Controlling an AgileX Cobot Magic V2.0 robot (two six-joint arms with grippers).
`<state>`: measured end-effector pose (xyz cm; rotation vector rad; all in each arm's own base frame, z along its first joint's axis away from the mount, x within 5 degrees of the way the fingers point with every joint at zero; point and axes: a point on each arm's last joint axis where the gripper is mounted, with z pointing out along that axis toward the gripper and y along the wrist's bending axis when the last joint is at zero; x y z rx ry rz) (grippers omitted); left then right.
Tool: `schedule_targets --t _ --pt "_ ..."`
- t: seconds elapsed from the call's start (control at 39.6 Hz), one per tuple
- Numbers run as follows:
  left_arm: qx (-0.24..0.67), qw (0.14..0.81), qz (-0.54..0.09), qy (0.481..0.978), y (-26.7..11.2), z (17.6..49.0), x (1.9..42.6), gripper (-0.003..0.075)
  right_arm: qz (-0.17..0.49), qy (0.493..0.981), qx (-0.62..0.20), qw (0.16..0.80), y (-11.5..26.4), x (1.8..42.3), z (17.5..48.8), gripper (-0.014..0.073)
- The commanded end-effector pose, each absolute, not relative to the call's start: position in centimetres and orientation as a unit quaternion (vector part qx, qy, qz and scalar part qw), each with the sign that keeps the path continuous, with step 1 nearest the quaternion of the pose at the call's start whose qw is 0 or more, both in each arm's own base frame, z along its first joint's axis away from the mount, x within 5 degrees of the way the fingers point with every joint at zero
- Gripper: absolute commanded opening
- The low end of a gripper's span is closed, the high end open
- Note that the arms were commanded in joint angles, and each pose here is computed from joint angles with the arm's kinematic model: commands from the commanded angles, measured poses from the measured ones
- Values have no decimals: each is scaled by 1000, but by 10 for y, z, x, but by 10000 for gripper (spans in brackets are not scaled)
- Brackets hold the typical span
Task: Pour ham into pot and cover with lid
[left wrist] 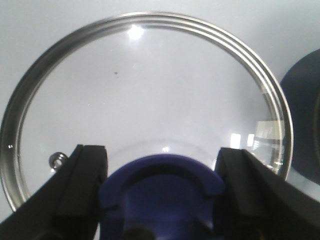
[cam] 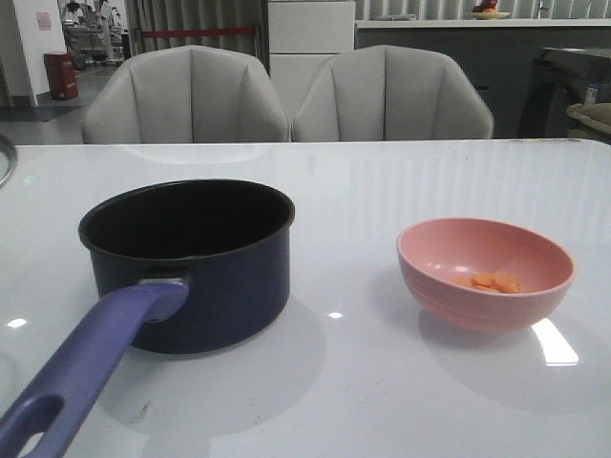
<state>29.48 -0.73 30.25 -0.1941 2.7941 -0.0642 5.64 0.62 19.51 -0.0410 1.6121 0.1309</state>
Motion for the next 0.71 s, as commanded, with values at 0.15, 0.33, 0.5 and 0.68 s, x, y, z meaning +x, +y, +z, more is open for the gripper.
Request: schedule_targets --t 0.15,0.33,0.5,0.68 --pt "-122 206 -27 970 29 280 280 247 54 691 -19 720 6 55 199 153" --pt "-140 210 -22 967 37 244 274 247 54 691 -19 720 6 55 199 153" --pt "-148 191 -26 970 38 217 276 247 54 691 -19 720 6 55 199 153" --pt "-157 168 -33 973 38 198 284 247 54 691 -19 720 6 55 199 153"
